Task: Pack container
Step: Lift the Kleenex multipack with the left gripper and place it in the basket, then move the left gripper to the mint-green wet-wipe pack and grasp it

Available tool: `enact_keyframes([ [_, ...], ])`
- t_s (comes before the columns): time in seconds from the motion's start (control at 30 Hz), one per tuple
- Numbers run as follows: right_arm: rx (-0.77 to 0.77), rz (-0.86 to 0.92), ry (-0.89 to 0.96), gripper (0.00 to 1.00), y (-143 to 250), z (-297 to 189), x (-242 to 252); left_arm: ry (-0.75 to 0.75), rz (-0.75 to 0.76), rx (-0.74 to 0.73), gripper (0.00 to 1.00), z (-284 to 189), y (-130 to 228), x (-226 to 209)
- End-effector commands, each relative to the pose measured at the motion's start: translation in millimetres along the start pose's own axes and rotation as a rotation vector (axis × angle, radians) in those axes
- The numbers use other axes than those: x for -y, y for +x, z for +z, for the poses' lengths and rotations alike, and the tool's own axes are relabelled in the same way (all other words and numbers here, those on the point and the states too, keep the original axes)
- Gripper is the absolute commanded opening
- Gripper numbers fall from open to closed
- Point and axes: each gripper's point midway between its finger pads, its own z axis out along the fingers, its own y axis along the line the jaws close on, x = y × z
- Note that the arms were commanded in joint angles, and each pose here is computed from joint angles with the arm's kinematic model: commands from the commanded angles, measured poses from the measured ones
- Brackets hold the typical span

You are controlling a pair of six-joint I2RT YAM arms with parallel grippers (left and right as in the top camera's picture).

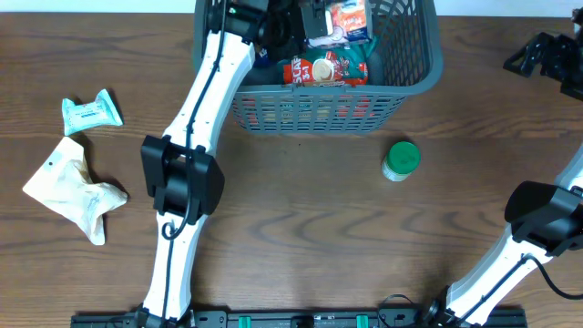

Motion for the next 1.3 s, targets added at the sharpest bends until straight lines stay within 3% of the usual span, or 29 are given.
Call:
enact_keyframes([
  [0.0, -0.011, -0.002, -0.008, 0.99, 1.4, 2.3, 0.9, -0.013, -0.069, 0.032, 0.54, -8.4, -6.9, -6.5],
  [0.07, -0.011, -0.002, -0.007, 0.99, 1.4, 2.3, 1.0, -0.022, -0.068, 0.036, 0.63, -10.8, -7.8, -9.1],
  [0.1, -0.011, -0.002, -0.007, 0.99, 1.4, 2.3, 1.0, -0.025, -0.068, 0.037, 0.86, -13.7, -8.7, -10.2],
  [0.13, -0.011, -0.003, -0.007, 0.99, 1.4, 2.3, 1.0, -0.029, -0.072, 0.038, 0.99, -17.1, -9.5, -11.3],
  [0.33, -0.018, -0.013, -0.008, 0.99, 3.2, 2.3, 0.9, -0.11, -0.201, 0.061, 0.98, -59.9, -28.0, -29.5],
  [0.5, -0.022, -0.012, -0.008, 0.99, 4.2, 2.3, 0.8, -0.216, -0.215, 0.103, 0.98, -143.2, -59.1, -42.1],
  [0.67, -0.02, -0.018, -0.008, 0.99, 3.8, 2.3, 0.8, -0.499, -0.359, 0.079, 0.98, -257.1, -66.4, -66.7],
  [0.77, -0.021, -0.018, -0.008, 0.99, 4.1, 2.3, 0.8, -0.662, -0.494, 0.063, 0.98, -316.3, -50.6, -78.0],
  [0.9, -0.018, -0.019, -0.008, 0.99, 3.3, 2.3, 0.9, -0.849, -0.873, 0.077, 0.98, -376.7, 8.6, -94.5],
  [1.0, -0.018, -0.019, -0.009, 0.99, 3.2, 2.3, 0.6, -1.033, -1.434, 0.119, 0.99, -405.5, 88.6, -95.3],
  [1.1, -0.019, -0.024, -0.011, 0.99, 3.3, 2.8, -1.9, -1.127, -1.914, 0.155, 0.99, -402.1, 152.3, -79.2],
  [1.27, -0.023, -0.042, -0.017, 0.99, 3.9, 4.6, -10.5, -1.239, -2.427, 0.167, 0.98, -357.7, 227.3, -65.7],
])
